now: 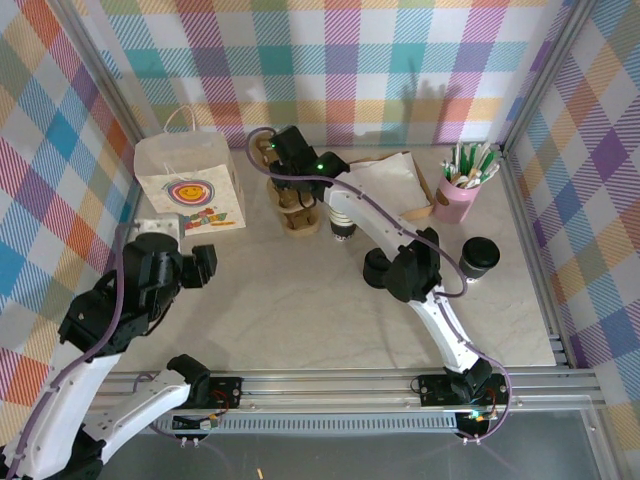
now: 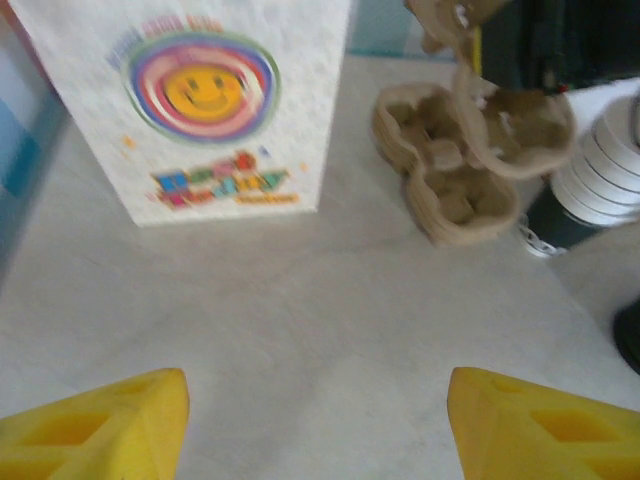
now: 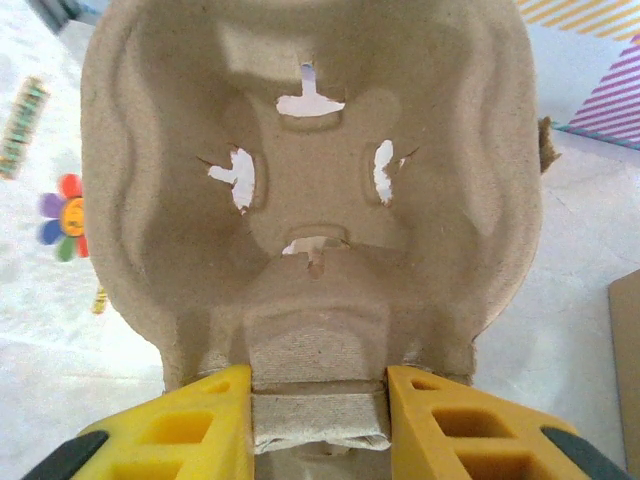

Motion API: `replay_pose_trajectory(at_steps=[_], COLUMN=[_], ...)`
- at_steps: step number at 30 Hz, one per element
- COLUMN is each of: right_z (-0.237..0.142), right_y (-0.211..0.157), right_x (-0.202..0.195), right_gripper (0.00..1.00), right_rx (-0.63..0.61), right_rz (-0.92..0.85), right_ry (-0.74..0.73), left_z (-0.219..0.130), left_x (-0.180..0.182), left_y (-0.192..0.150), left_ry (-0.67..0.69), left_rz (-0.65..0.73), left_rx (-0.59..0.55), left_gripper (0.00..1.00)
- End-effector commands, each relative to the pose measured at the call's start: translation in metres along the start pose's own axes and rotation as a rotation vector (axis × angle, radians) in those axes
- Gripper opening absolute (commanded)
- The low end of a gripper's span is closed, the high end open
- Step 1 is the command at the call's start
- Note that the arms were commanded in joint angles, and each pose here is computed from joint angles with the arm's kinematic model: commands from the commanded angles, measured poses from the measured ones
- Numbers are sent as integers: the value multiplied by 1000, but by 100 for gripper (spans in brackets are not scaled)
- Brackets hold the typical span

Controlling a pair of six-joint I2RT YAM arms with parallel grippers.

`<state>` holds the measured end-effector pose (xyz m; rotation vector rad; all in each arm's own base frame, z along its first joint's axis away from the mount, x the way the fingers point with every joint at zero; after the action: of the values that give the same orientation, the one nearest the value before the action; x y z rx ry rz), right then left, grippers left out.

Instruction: Pack the takeout coffee

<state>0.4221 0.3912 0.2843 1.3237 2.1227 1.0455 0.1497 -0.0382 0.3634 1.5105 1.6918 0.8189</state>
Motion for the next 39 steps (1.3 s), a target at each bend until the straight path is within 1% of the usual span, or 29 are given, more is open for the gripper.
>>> replay_pose_trajectory(at_steps=[1, 4, 7, 10, 12, 15, 17, 21, 26, 30, 32, 36, 37, 39], right_z=[-59, -84, -104, -123, -135, -157, -169, -193, -212, -218, -221, -227, -227, -227], right_y=[33, 36, 34, 29, 26, 22, 19, 15, 6, -4, -7, -13, -15, -19], right_x=[6, 3, 1, 0, 0, 0, -1, -5, -13, -16, -17, -18, -19, -19], right_gripper=[35, 35, 35, 36, 36, 36, 36, 35, 35, 35, 35, 35, 35, 35], right_rx=[-80, -71, -43, -19, -5, 18, 24, 21, 24, 42, 55, 80, 86, 99], right_rz=[16, -2, -18, -28, -24, -2, 24, 36, 24, 30, 35, 44, 42, 40], right_ry=[100, 126, 147, 187, 218, 273, 290, 322, 312, 312, 319, 328, 329, 328], left_z=[-6, -10, -10, -4, 1, 10, 20, 42, 75, 104, 114, 138, 141, 149], left_x=[6, -2, -9, -14, -13, -8, 1, 26, 64, 98, 112, 127, 138, 143], left_y=[38, 76, 105, 126, 137, 152, 159, 175, 180, 171, 166, 158, 156, 157], left_ry=[153, 189, 214, 237, 259, 271, 292, 307, 323, 342, 358, 337, 351, 338], left_rz=[115, 114, 98, 70, 38, -21, -61, -188, -318, -423, -468, -535, -562, -581], left_rx=[-119, -197, -242, -260, -248, -199, -169, -110, 0, 103, 134, 163, 161, 161], left_gripper=[69, 69, 69, 69, 70, 70, 70, 70, 69, 65, 65, 63, 63, 63])
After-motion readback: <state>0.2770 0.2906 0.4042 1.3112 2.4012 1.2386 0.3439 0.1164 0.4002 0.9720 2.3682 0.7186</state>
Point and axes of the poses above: each hand's point on the last joint's axis, 136 mm out from that joint toward the fingers, its own z axis out along the fingers, its own x axis along the line the jaws close on, y = z × x, the point moved 7 cm from there along -z, back along the fingers, and after that the axes turned 3 degrees about -z, right-handed, at the moved point
